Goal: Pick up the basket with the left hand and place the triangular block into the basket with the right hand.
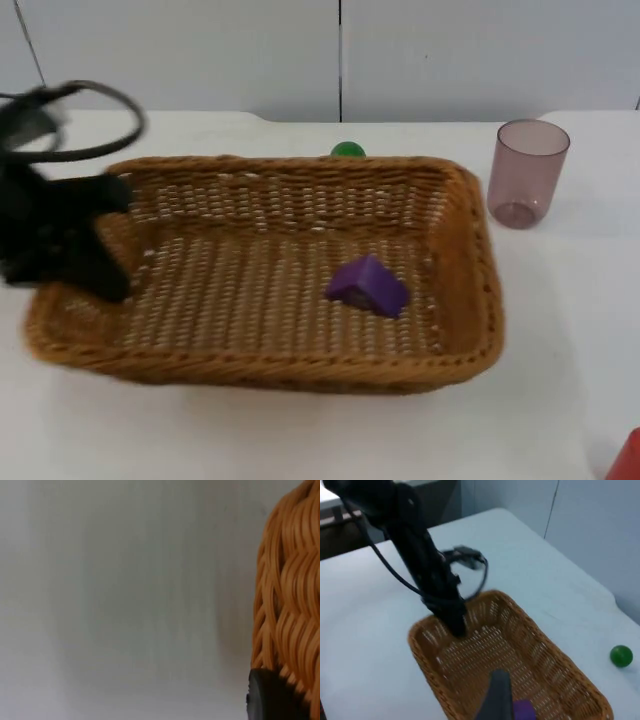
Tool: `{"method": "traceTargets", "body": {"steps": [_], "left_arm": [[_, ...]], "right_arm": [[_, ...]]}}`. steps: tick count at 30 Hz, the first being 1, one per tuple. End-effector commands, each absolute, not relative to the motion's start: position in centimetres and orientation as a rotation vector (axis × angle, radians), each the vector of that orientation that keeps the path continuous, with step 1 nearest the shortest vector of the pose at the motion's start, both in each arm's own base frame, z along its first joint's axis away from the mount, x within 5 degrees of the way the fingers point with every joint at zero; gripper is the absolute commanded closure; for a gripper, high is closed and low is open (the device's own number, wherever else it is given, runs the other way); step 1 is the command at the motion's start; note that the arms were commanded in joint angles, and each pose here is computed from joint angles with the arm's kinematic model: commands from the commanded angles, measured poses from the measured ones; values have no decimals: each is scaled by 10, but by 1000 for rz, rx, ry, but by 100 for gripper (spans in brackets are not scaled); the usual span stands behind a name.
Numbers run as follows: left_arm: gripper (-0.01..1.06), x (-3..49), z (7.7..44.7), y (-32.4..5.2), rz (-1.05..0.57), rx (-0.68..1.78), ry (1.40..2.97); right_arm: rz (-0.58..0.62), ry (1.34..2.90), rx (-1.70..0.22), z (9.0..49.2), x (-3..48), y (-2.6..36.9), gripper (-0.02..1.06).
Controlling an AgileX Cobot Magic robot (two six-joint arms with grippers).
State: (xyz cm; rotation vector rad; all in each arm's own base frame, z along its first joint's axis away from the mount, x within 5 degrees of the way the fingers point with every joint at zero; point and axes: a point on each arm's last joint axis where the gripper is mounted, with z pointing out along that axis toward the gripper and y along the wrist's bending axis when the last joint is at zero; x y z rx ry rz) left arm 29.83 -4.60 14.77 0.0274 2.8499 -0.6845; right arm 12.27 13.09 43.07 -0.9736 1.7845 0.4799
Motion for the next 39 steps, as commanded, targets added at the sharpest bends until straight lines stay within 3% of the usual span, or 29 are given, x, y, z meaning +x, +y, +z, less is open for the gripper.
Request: {"method": "traceTargets", "body": {"steps": [1, 10, 19, 21, 23, 24, 27, 29, 30, 32, 37, 39], "left_arm": [[105, 319, 144, -63, -722, -19, 2829], [105, 365, 109, -97, -735, 18, 2857], [102, 370, 94, -96, -721, -4, 2893], [89, 370, 94, -96, -721, -4, 2893], [66, 370, 94, -96, -720, -10, 2892], [66, 370, 94, -96, -720, -10, 2892], [29, 370, 94, -96, -711, -4, 2892], [12, 371, 98, -94, -689, 14, 2879], [12, 371, 98, -94, -689, 14, 2879], [0, 372, 107, -89, -616, 94, 2857], [0, 373, 146, -64, -487, 106, 2782], [0, 369, 187, -47, -438, 66, 2694]], "right_arm": [[486, 1775, -949, 434, 116, 123, 36], [497, 1777, -939, 438, 104, 111, 36], [499, 1815, -938, 435, 103, 111, 36], [499, 1815, -938, 435, 103, 111, 36], [499, 1815, -938, 435, 103, 111, 36], [499, 1815, -938, 435, 103, 111, 36], [499, 1817, -939, 435, 103, 111, 36], [498, 1820, -941, 434, 103, 111, 36], [498, 1820, -941, 434, 103, 111, 36], [497, 1827, -945, 434, 103, 110, 36], [460, 1828, -954, 433, 104, 109, 36], [437, 1814, -925, 436, 103, 105, 36]]}}
